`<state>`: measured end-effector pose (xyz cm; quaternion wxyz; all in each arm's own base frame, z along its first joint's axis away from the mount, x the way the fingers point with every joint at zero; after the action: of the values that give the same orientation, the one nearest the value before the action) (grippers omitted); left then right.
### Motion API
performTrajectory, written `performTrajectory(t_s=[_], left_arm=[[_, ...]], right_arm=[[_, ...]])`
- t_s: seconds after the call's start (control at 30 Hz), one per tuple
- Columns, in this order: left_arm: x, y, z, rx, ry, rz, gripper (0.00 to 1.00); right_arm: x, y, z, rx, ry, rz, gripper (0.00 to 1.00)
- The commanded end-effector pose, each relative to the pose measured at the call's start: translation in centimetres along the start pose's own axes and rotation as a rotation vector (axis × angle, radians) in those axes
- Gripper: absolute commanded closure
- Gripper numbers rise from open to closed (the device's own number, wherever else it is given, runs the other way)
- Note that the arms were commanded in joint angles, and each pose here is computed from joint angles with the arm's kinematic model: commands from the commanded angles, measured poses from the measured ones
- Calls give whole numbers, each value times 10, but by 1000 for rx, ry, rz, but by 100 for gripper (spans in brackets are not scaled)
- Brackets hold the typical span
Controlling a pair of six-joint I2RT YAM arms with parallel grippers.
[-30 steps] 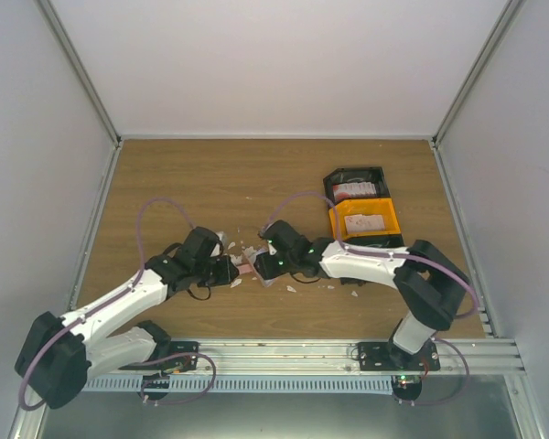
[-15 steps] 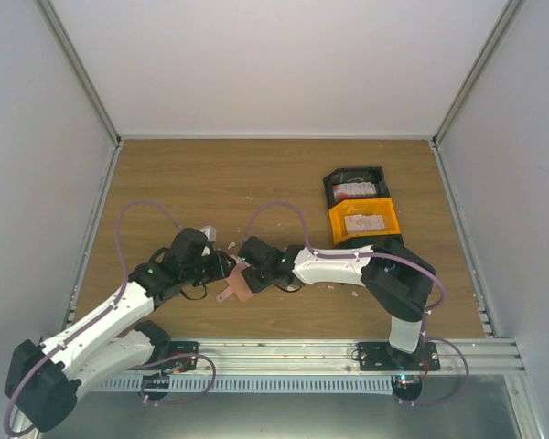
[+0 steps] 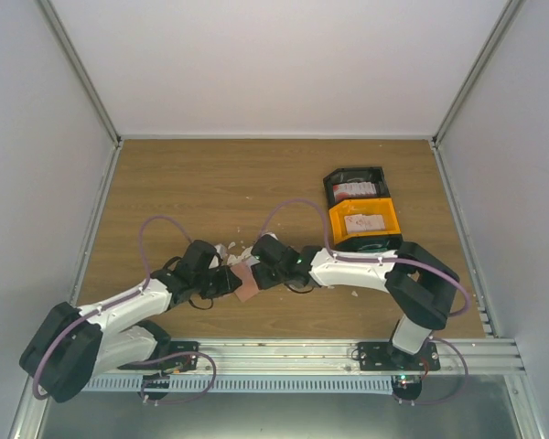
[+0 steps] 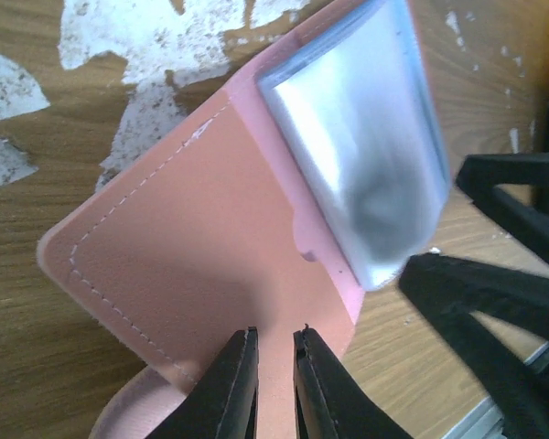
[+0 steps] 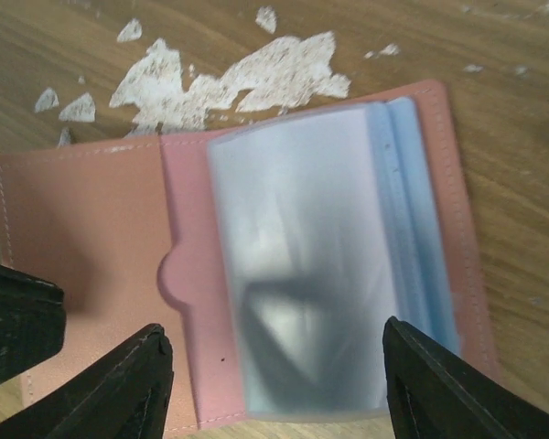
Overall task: Put the credit cards into the card holder
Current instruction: Open the card holder at the center of the board.
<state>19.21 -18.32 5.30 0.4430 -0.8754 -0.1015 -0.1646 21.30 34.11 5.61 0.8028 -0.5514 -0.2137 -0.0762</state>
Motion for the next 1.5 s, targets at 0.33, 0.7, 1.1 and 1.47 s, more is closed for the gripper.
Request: performTrajectory(t_s=[0.33, 0.7, 1.1, 1.47], left_arm=[[-4, 12, 20, 71, 17, 15, 88], [-7, 18, 25, 84, 16, 34, 90], [16, 18, 20, 86, 70, -45, 96], [77, -16, -21, -40, 123, -289, 95]], right_arm=[[-3, 12, 2, 61, 71, 58, 37], [-17, 14, 27, 216, 33, 149, 35], [-22, 10, 39, 423, 63, 215, 36], [-25, 11, 43, 486, 33, 240, 44]])
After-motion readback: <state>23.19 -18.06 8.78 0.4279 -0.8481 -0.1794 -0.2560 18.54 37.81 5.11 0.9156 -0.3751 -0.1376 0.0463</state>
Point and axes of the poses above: each gripper's point midway between its finger pads, its own y axis out along the fingers, its own z axis along the line the jaws close on, x = y × z, the point moved 1 cm from there along -y, back along the fingers, and after that the axes turned 15 degrees about y, right-handed, at the moved point
